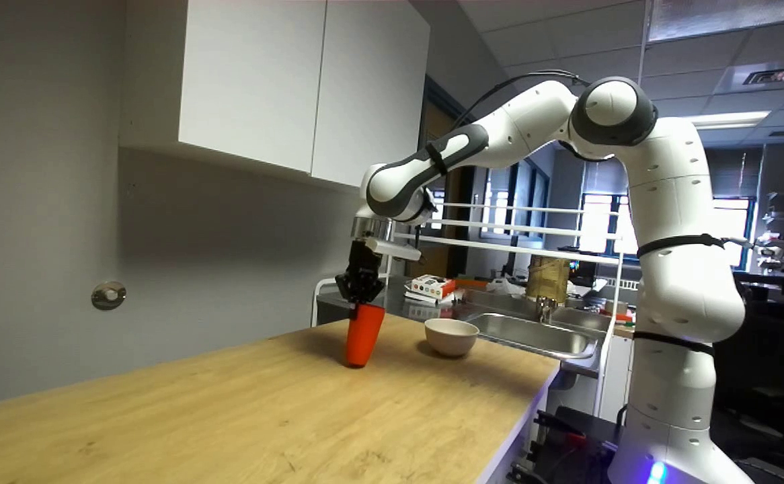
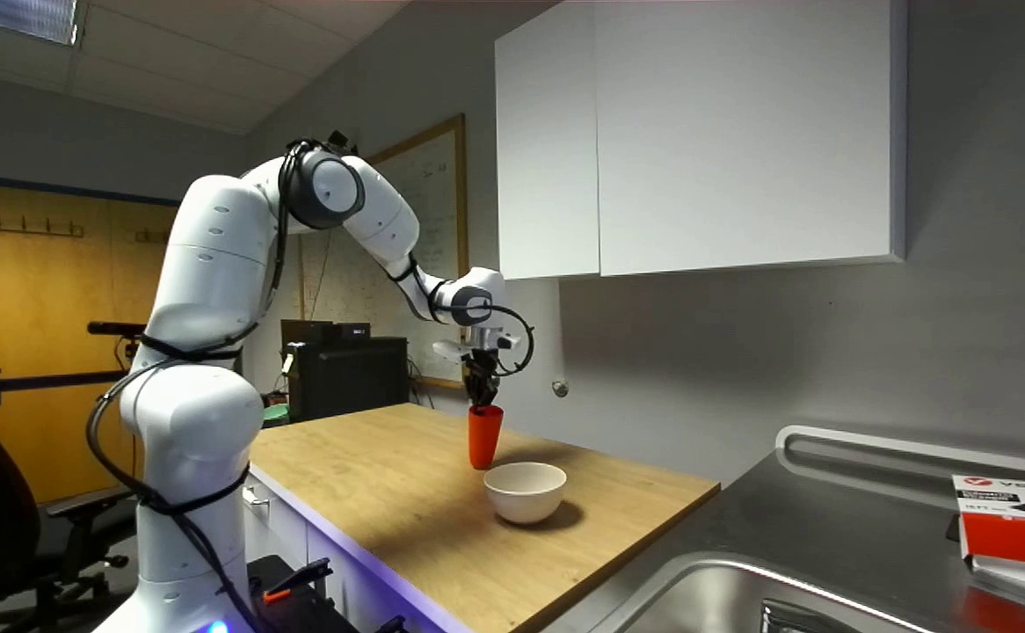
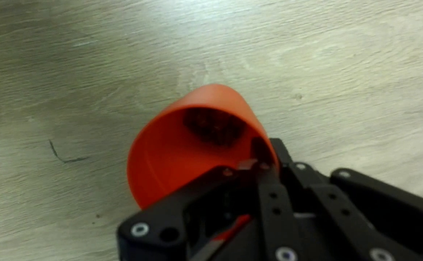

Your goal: Pour the contents inside the orange cup into the white bowl

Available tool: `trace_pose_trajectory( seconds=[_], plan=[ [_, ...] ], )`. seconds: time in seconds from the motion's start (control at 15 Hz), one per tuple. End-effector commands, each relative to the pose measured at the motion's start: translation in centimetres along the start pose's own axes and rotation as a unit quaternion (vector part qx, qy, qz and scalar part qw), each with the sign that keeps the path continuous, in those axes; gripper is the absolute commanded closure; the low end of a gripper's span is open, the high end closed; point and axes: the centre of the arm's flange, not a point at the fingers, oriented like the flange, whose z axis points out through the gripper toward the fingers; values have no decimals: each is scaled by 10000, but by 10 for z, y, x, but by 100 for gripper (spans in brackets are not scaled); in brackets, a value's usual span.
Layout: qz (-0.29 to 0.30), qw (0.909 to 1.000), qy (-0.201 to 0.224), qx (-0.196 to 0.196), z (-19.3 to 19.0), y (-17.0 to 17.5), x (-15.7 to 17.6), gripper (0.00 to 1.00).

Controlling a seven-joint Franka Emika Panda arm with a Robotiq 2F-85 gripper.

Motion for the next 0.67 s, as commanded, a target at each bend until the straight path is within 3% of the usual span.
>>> trace_pose_trajectory(
  seconds=[0.0,0.6],
  plan=[
    [201,9985,140,499,-27,29,-6,98],
    [719,9773,445,1943,-51,148,-20,98]
  ],
)
